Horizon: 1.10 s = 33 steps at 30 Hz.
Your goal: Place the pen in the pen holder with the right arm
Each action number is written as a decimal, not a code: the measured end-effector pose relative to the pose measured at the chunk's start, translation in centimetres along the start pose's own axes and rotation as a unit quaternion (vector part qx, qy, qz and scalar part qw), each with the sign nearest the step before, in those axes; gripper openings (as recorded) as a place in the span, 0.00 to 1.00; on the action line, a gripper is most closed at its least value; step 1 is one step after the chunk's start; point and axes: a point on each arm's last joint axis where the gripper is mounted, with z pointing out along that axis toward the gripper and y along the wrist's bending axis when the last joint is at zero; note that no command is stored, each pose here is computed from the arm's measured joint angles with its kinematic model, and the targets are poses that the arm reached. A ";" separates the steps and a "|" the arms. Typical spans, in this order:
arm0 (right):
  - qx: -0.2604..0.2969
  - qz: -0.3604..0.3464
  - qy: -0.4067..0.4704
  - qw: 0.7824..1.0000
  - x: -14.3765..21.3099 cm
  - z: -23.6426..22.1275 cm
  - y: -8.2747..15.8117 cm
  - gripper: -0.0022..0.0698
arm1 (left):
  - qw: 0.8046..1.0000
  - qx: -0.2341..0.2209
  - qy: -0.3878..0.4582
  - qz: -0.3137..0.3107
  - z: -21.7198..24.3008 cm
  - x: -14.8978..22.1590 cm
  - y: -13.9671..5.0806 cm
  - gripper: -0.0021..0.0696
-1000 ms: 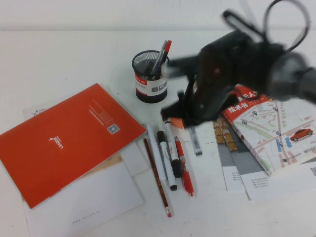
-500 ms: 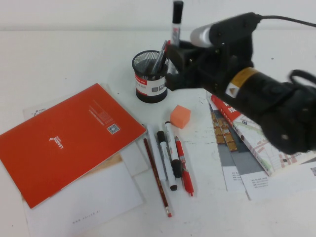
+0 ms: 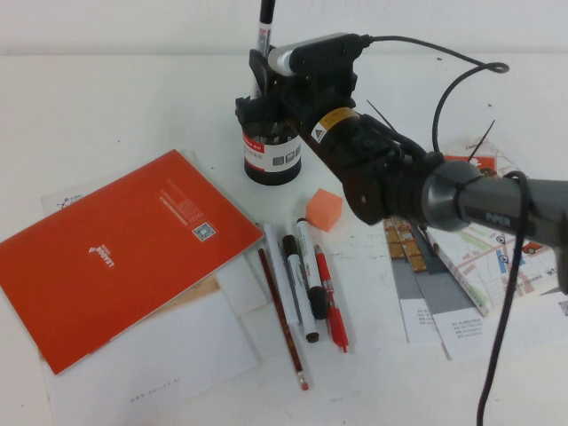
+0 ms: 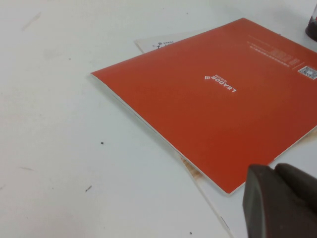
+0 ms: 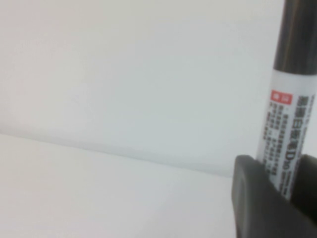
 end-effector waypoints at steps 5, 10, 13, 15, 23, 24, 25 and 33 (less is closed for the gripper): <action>0.018 0.004 0.028 0.999 0.7 1.0 -1.3 0.35 | 1.000 0.000 0.000 0.000 0.0 0.0 0.0 0.03; 0.021 0.004 0.042 0.999 0.6 1.0 -1.5 0.44 | 1.000 0.000 0.000 0.000 0.0 0.0 0.0 0.03; 0.020 0.005 0.072 0.997 -0.8 0.7 -1.1 0.21 | 1.000 0.000 0.000 0.000 0.0 0.0 0.0 0.03; 0.017 0.007 0.085 0.996 -3.0 -0.1 -0.5 0.09 | 1.000 0.000 0.000 0.000 0.0 0.0 0.0 0.03; -0.024 -0.013 0.037 0.999 -12.8 -8.7 2.9 0.01 | 1.000 0.000 0.000 0.000 0.0 0.0 0.0 0.03; -0.034 -0.021 0.039 0.998 -13.5 -10.2 3.5 0.01 | 1.000 0.000 0.000 0.000 0.0 0.0 0.0 0.03; -0.042 -0.027 0.041 0.998 -14.1 -11.8 3.9 0.01 | 1.000 0.000 0.000 0.000 0.0 0.0 0.0 0.03; -0.073 -0.045 0.081 0.993 -16.4 -22.7 5.1 0.00 | 1.000 0.000 0.000 0.000 0.0 0.0 0.0 0.03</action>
